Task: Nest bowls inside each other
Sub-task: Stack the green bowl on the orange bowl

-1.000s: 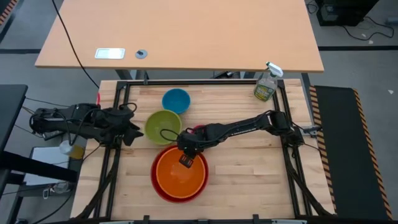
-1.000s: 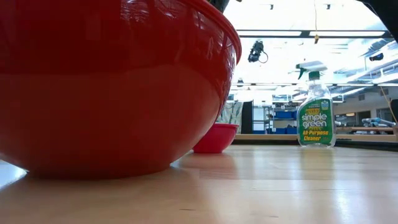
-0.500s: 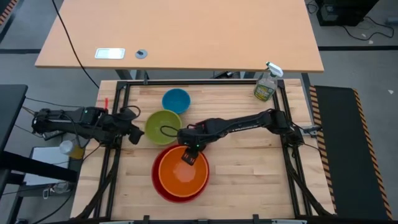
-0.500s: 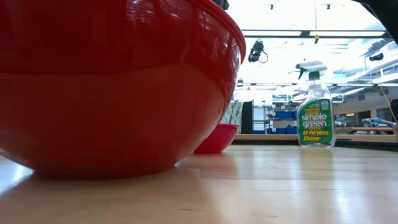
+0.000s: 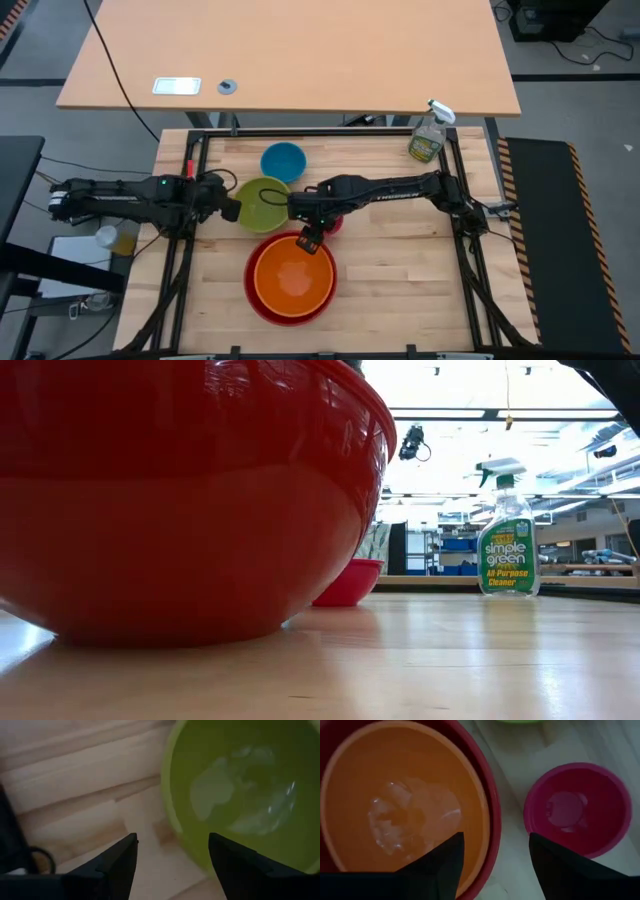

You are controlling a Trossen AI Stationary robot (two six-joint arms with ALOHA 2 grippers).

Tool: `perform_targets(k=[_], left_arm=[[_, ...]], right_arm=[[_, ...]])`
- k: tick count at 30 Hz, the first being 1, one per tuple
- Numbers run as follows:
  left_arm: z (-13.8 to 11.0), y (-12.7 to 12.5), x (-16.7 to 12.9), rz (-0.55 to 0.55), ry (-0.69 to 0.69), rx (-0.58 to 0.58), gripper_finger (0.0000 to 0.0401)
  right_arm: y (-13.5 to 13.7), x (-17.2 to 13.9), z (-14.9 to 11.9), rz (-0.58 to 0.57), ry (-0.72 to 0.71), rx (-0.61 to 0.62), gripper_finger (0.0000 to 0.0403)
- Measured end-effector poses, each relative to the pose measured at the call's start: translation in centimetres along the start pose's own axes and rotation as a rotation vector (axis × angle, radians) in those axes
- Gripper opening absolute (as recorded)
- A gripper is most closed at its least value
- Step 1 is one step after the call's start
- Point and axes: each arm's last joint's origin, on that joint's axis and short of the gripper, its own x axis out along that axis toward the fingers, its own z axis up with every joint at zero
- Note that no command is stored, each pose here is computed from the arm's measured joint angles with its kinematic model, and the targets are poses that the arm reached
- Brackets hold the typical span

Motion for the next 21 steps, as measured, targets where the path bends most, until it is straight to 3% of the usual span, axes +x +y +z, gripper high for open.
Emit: perform_targets(k=[10, 13, 16, 21], left_arm=[[-0.1, 1.4, 4.0, -0.058, 0.046, -0.145, 0.0247], [-0.3, 1.5, 5.1, -0.128, 0.073, -0.167, 0.0242], [-0.5, 1.6, 5.5, -0.156, 0.106, -0.168, 0.0218], [-0.6, 1.7, 5.5, -0.155, 0.116, -0.139, 0.0144]], right_arm=[[0.7, -3.8, 0.2, -0.062, -0.119, -0.063, 0.0229], [0.8, -4.5, 0.2, -0.069, -0.156, -0.075, 0.0228], [0.7, -4.7, 0.1, -0.096, -0.168, -0.075, 0.0228], [0.4, -5.2, 0.1, -0.119, -0.183, -0.078, 0.0228]])
